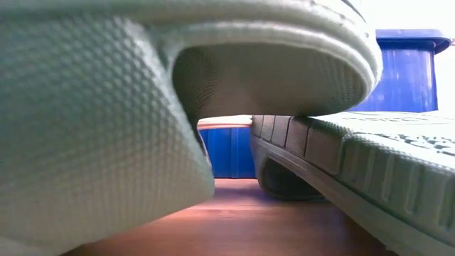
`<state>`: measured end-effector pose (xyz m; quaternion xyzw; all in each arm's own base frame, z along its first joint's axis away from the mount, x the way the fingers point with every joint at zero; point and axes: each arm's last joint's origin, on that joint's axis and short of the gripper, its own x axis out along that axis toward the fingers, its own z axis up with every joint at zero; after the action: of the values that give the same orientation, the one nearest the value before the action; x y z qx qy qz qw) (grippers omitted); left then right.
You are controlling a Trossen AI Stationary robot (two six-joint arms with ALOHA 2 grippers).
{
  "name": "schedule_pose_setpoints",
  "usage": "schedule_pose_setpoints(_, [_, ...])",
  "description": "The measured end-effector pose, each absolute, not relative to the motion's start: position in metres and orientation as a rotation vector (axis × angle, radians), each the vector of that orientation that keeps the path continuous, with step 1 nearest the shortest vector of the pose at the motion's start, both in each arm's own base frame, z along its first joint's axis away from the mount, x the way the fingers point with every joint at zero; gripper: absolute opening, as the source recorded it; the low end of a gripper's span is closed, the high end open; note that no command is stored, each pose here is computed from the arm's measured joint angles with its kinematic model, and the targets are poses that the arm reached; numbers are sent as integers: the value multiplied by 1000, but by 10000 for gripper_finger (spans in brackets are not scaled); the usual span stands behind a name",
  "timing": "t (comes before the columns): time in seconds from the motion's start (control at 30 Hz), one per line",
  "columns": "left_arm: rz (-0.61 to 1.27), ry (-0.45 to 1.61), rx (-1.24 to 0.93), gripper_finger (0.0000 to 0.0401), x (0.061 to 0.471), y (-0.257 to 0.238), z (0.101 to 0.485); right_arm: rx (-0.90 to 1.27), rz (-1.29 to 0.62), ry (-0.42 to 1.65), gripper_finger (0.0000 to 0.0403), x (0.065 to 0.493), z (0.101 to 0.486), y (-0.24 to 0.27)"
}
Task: Pick and place slides into bin
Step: Put the black slide into the bin
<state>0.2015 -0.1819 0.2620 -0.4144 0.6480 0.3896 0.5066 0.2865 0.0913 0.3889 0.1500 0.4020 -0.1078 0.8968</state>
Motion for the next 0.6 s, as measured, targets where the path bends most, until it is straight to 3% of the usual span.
schedule_pose_setpoints(0.17, [949,1533,-1073,267,207,-181,256,311,-223,832,118,286,389,91])
schedule_pose_setpoints(0.47, [948,1532,-1120,344,213,-179,244,312,-224,832,118,287,389,91])
schedule_pose_setpoints(0.6, [976,1538,-1093,355,210,-177,240,314,-225,832,118,287,389,91])
